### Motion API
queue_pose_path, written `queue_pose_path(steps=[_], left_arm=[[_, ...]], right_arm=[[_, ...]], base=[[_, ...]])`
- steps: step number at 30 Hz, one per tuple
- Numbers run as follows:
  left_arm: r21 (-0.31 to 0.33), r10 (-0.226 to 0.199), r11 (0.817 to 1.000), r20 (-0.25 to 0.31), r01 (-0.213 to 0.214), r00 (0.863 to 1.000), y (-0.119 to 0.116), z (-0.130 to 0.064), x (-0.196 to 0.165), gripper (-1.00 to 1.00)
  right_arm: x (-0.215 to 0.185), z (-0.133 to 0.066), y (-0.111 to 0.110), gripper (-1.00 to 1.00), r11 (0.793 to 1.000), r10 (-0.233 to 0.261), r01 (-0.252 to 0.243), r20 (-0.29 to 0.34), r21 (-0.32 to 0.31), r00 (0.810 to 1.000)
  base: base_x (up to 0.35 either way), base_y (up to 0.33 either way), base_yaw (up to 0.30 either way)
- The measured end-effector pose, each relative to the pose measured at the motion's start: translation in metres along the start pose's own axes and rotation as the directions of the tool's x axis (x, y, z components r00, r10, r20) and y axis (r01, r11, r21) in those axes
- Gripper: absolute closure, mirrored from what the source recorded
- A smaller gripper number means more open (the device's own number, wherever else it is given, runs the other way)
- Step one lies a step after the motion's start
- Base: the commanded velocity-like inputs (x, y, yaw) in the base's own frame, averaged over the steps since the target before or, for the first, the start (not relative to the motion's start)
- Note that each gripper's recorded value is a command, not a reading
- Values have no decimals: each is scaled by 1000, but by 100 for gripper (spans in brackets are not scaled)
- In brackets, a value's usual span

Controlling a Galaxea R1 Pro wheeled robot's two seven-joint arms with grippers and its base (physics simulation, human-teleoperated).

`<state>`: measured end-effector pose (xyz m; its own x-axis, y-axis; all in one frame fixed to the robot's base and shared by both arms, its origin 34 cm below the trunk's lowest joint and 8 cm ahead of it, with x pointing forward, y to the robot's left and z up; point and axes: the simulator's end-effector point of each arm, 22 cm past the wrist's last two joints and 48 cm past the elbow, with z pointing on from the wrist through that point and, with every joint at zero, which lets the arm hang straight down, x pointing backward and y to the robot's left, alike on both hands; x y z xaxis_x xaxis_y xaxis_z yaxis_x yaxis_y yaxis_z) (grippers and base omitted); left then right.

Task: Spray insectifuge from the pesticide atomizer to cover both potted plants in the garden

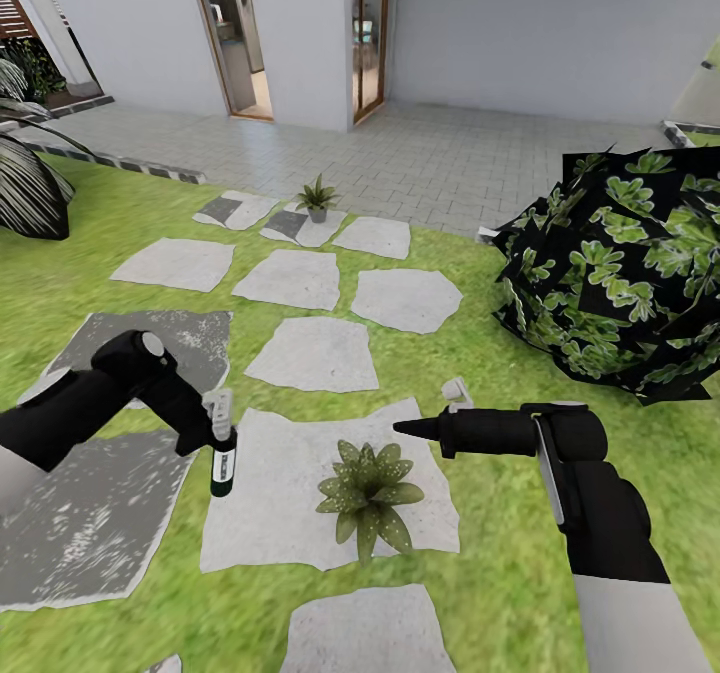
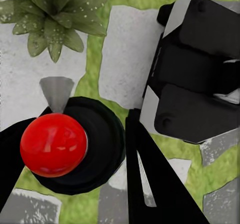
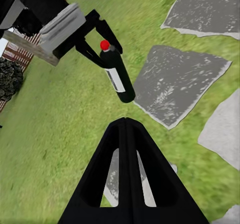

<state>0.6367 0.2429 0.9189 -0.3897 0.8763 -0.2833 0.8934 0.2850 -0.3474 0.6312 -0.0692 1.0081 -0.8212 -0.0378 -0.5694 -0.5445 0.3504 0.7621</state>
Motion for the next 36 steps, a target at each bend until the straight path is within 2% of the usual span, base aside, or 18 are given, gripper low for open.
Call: queue_pose_path(steps=[3, 5, 7, 9, 10, 13, 14, 16, 17, 18, 21, 22, 24, 27, 29, 31, 34, 36], left_arm=[[-17, -14, 1000, 9, 15, 1000, 5, -5, 4, 100], [-64, -39, 997, 64, 43, 997, 19, -22, -2, 100], [-170, -88, 979, 159, 115, 983, 52, -50, -5, 100], [-272, -123, 943, 246, 190, 962, 82, -79, -4, 100], [-329, -137, 915, 290, 234, 947, 99, -96, -2, 100], [-454, -188, 811, 393, 368, 900, 138, -134, 13, 100], [-497, -246, 736, 438, 461, 865, 153, -146, 35, 100], [-539, -313, 625, 490, 565, 814, 168, -156, 72, 100], [-593, -359, 494, 527, 636, 771, 180, -168, 113, 100], [-599, -390, 422, 558, 680, 733, 183, -166, 133, 100], [-590, -433, 320, 605, 741, 668, 184, -141, 151, 100], [-594, -447, 275, 617, 756, 648, 183, -128, 155, 100], [-601, -477, 226, 618, 766, 625, 177, -97, 159, 100], [-603, -500, 198, 616, 772, 609, 165, -64, 155, 100], [-589, -506, 205, 620, 782, 599, 160, -47, 144, 100], [-579, -513, 214, 619, 787, 594, 156, -36, 138, 100], [-575, -544, 226, 595, 786, 591, 143, -13, 147, 100], [-572, -567, 233, 577, 787, 588, 133, 3, 155, 100]], right_arm=[[0, -1, -1, -100, 1000, -1, 1, 0, 3, 1000], [0, -2, -2, -100, 1000, -2, 2, -1, 8, 1000], [0, -3, -4, -100, 1000, -2, 2, -1, 18, 1000], [-1, -6, -15, -100, 998, 0, -1, 5, 62, 1000], [-4, -12, -27, -100, 994, 8, -10, 23, 111, 1000], [-14, -44, -62, -100, 971, 40, -64, 108, 228, 993], [-12, -68, -86, -100, 944, 52, -92, 130, 317, 990], [-4, -99, -118, -100, 888, 70, -124, 137, 443, 988], [8, -127, -144, -100, 821, 89, -147, 131, 552, 987], [13, -147, -158, -100, 779, 80, -145, 133, 610, 988], [9, -199, -182, -100, 693, -53, -69, 147, 718, 988], [9, -224, -189, -100, 650, -98, -64, 167, 757, 981], [16, -261, -198, -100, 591, -146, -75, 198, 803, 969], [20, -298, -201, -100, 519, -243, -39, 191, 854, 951], [23, -329, -200, -100, 450, -331, 3, 164, 893, 929], [30, -352, -198, -100, 394, -379, 8, 154, 919, 912], [53, -378, -196, -100, 331, -399, -53, 191, 942, 897], [67, -391, -196, -100, 306, -392, -101, 222, 947, 893]], base=[[0, 0, 0], [0, 0, 0], [0, 0, 0], [0, 0, 0], [0, 0, 0], [0, 0, 0], [0, 0, 0], [0, 0, 0], [0, 0, 0], [0, 0, 0], [0, 0, 0], [0, 0, 0], [0, 0, 0], [0, 0, 0], [0, 0, 0], [0, 0, 0], [0, 0, 0], [0, 0, 0]])
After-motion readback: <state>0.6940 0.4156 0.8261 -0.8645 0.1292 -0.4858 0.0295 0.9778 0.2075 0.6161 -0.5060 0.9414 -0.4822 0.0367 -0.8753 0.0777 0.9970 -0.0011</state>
